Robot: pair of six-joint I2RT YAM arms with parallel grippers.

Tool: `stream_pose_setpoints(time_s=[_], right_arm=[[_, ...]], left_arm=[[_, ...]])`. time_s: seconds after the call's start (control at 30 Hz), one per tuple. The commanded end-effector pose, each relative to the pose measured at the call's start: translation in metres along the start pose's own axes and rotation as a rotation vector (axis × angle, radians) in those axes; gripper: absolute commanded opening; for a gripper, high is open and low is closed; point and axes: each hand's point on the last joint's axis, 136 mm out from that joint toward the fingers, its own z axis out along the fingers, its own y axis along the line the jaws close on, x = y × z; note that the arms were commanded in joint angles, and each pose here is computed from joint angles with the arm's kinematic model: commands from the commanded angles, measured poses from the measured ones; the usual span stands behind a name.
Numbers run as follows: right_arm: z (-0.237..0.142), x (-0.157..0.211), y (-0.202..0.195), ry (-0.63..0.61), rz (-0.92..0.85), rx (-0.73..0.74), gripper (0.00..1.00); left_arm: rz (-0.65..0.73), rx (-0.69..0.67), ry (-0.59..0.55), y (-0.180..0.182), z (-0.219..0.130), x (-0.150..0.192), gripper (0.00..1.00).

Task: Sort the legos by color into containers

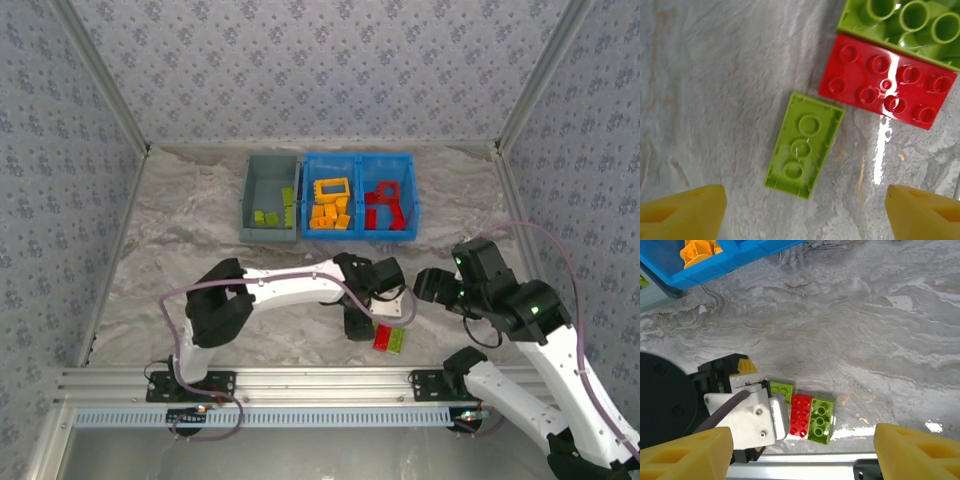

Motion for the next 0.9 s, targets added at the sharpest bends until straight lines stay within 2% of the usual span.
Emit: stream_pose_setpoints(time_s=[0.0, 0.2, 0.43, 0.53, 0.6, 0.7, 0.87], right_arm=[[-0.018, -0.008, 0.009, -0.044, 0.029, -0.057, 0.77], [-0.030, -0.014, 0.004, -0.090, 0.035, -0.048, 0.78], [-0.032, -0.013, 0.002, -0.097, 0.034, -0.049, 0.77], [-0.030, -0.012, 0.003, -0.093, 0.036, -0.051, 0.77], [-0.030, -0.012, 0.003, -0.095, 0.036, -0.054, 0.77], [-0.029, -0.012, 0.003, -0.094, 0.035, -0.052, 0.77], [-0.026, -0.011, 0.002, -0.087, 0.038, -0.051, 0.76]], left_arm=[[0.110, 0.069, 0.028, -0.009, 0.010, -0.004, 0.83], [0.115, 0.110, 0.093, -0.011, 0.030, -0.004, 0.77], [0.105, 0.081, 0.118, -0.002, 0.045, -0.004, 0.75], [0.100, 0.082, 0.138, -0.002, 0.051, -0.001, 0.65], [0.096, 0.085, 0.149, -0.002, 0.055, 0.001, 0.52], [0.089, 0.080, 0.158, -0.002, 0.057, 0.003, 0.40], [0.073, 0.077, 0.151, 0.000, 0.054, 0.002, 0.34]])
